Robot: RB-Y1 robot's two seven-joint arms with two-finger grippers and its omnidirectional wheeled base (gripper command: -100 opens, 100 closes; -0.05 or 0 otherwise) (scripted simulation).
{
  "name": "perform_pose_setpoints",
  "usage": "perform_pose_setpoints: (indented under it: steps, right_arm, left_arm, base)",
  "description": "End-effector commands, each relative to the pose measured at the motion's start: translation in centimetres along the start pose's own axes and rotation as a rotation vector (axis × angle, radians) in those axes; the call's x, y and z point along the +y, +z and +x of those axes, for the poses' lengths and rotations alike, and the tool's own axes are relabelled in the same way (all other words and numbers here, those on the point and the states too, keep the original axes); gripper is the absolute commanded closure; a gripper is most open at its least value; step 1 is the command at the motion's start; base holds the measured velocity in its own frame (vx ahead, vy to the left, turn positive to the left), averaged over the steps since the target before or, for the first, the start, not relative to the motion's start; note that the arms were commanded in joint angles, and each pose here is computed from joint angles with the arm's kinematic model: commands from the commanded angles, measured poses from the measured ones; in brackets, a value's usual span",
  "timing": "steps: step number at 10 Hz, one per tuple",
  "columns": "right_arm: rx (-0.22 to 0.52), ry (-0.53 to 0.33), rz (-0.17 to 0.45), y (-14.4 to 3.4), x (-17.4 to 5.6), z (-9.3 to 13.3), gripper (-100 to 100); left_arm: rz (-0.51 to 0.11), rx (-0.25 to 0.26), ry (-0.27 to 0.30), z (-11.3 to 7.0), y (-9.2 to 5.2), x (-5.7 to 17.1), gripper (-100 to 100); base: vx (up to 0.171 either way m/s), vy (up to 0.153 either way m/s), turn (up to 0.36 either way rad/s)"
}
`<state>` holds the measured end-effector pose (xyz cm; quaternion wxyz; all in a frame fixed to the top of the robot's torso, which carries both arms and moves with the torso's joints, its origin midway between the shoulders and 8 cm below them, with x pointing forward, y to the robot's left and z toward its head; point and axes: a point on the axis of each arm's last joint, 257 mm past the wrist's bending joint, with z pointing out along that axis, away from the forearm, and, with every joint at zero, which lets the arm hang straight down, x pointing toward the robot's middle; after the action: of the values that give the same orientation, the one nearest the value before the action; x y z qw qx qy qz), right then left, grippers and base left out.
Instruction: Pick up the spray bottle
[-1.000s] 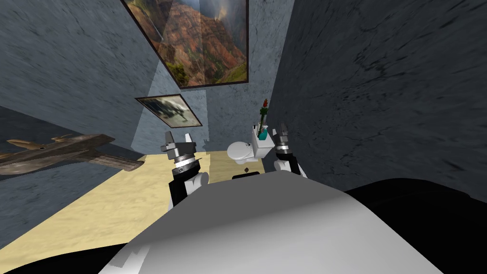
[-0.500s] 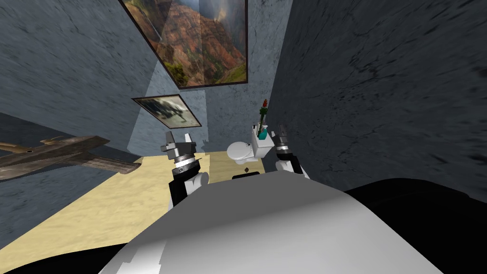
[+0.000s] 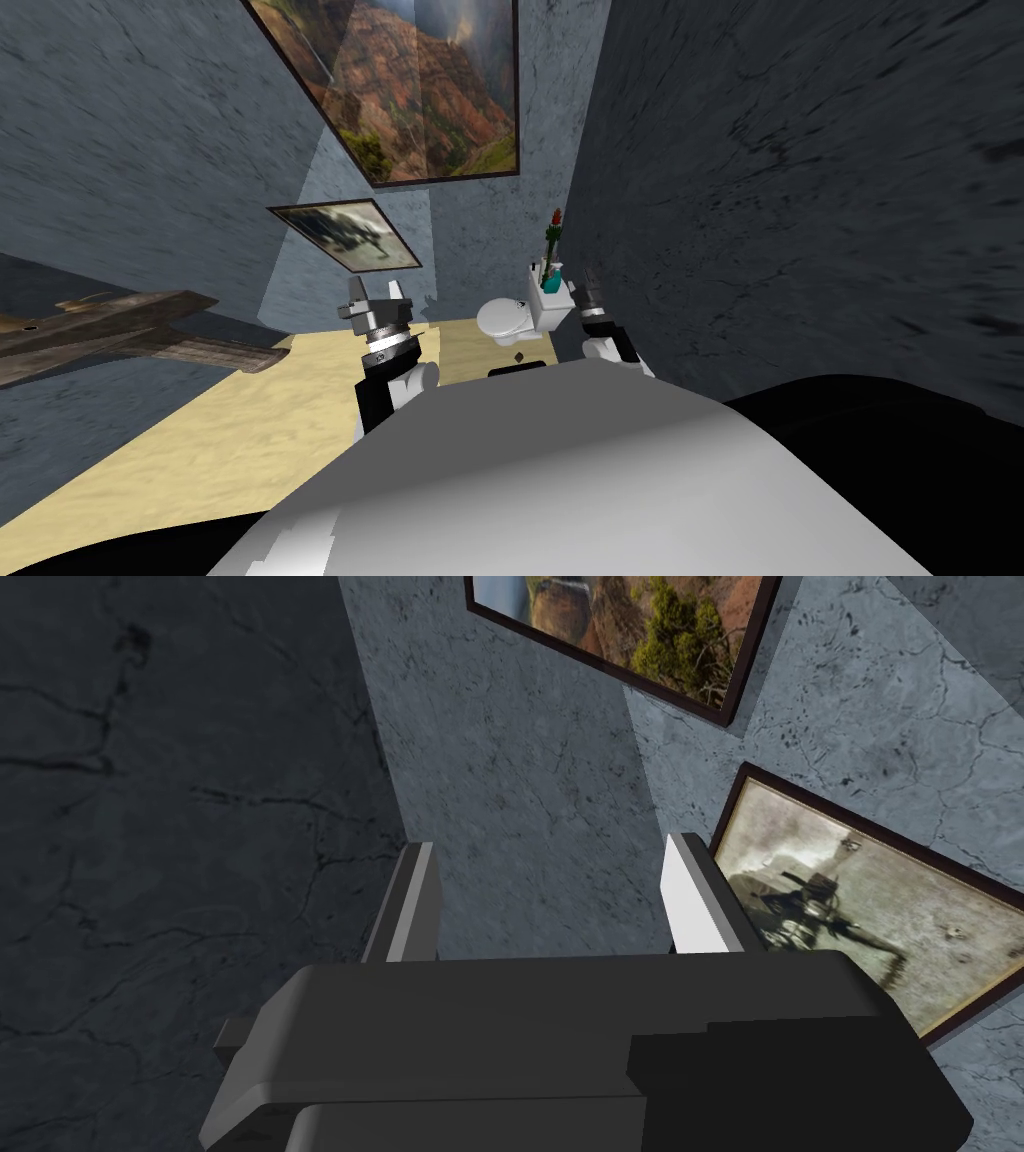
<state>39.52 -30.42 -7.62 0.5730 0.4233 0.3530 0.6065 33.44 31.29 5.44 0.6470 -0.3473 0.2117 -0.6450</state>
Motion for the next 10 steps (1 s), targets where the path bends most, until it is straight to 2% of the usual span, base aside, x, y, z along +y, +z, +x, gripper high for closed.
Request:
perform_pose_setpoints:
  steps: [1, 2, 3, 4, 5, 7, 8, 9, 10]
  right_arm:
    - [0.007, 0.034, 0.056, -0.1, -1.5, -0.5, -100]
    - [-0.001, 0.058, 0.056, -0.1, -1.5, -0.7, -100]
    - [0.008, 0.074, 0.106, -0.3, -3.0, -1.0, -100]
    - [0.000, 0.102, 0.107, -0.3, -3.0, -1.2, -100]
    - [0.008, 0.116, 0.159, -0.6, -4.4, -1.6, -100]
    - [-0.004, 0.154, 0.160, -0.6, -4.4, -1.8, -100]
    - [0.000, 0.175, 0.212, -0.9, -5.8, -2.3, -100]
    - [-0.008, 0.204, 0.213, -0.9, -5.9, -2.5, -100]
    - [-0.003, 0.218, 0.266, -1.3, -7.2, -3.0, -100]
  left_arm:
    - [0.000, 0.000, 0.000, 0.0, 0.0, 0.0, 0]
    - [0.000, 0.000, 0.000, 0.0, 0.0, 0.0, 0]
    - [0.000, 0.000, 0.000, 0.0, 0.0, 0.0, 0]
    - [0.000, 0.000, 0.000, 0.0, 0.0, 0.0, 0]
    - [0.000, 0.000, 0.000, 0.0, 0.0, 0.0, 0]
    - [0.000, 0.000, 0.000, 0.0, 0.0, 0.0, 0]
    - [0.000, 0.000, 0.000, 0.0, 0.0, 0.0, 0]
    - [0.000, 0.000, 0.000, 0.0, 0.0, 0.0, 0]
    - [0.000, 0.000, 0.000, 0.0, 0.0, 0.0, 0]
  base:
    - [0.002, 0.031, -0.060]
    - [0.003, 0.029, -0.038]
    - [0.011, 0.040, -0.069]
    - [0.009, 0.035, -0.036]
    - [0.018, 0.038, -0.066]
    - [0.011, 0.024, -0.015]
    - [0.015, 0.025, -0.071]
    - [0.017, 0.034, -0.041]
    - [0.027, 0.045, -0.069]
